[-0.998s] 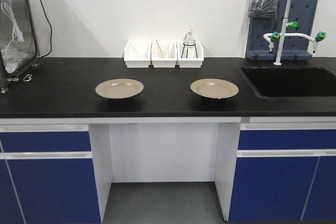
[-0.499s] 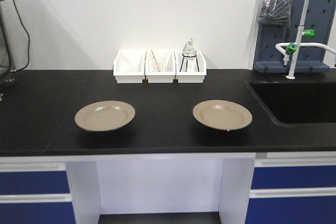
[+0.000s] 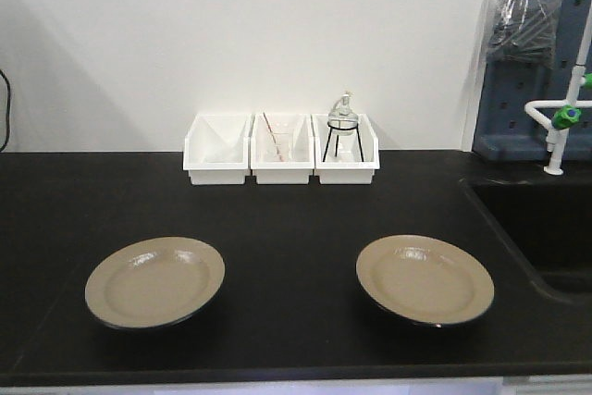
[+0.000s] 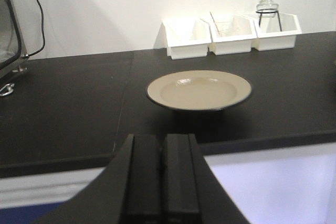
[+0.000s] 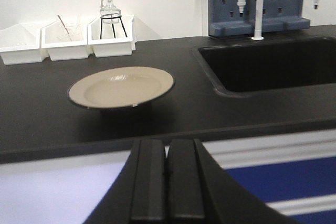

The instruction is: Arrange circular plates on left workspace

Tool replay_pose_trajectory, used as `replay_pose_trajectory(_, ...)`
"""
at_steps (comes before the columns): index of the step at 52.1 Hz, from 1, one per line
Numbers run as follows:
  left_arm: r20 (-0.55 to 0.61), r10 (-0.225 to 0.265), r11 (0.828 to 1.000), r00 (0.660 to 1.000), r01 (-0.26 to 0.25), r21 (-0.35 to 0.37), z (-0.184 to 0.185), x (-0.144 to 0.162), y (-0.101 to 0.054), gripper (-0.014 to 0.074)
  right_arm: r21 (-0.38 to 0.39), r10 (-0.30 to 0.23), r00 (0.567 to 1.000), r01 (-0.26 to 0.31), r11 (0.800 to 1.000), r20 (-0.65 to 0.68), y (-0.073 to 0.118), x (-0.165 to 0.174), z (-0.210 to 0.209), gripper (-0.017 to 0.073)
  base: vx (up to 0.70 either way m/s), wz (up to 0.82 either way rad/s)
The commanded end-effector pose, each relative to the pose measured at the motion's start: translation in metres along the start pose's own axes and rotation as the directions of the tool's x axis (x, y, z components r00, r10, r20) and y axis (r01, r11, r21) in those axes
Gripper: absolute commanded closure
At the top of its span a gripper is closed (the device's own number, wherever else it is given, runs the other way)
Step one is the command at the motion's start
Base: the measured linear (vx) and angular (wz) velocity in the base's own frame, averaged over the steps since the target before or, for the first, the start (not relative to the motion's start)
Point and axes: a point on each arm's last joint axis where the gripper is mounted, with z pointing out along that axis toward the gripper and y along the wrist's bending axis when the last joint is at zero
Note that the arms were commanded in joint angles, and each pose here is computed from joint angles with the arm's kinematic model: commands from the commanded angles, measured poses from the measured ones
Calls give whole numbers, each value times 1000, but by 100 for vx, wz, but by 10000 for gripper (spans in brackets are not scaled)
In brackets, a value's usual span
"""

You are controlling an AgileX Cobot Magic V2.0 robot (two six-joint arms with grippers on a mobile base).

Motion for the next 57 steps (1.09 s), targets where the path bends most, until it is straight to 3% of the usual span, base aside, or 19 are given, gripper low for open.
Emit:
replay_pose_trajectory(1, 73, -12, 1000, 997, 14, -21, 0, -1, 1, 600, -8, -11, 997, 11, 1000, 72, 1, -1, 0, 560, 47, 5)
replay_pose_trajectory(29, 73, -12, 1000, 997, 14, -21, 0, -1, 1, 600, -8, -11, 997, 11, 1000, 72, 1, -1, 0, 560, 40, 5)
replay_pose_trajectory(57, 73, -12, 1000, 997, 14, -21, 0, -1, 1, 600, -8, -11, 997, 11, 1000, 72, 1, -1, 0, 560, 9, 2)
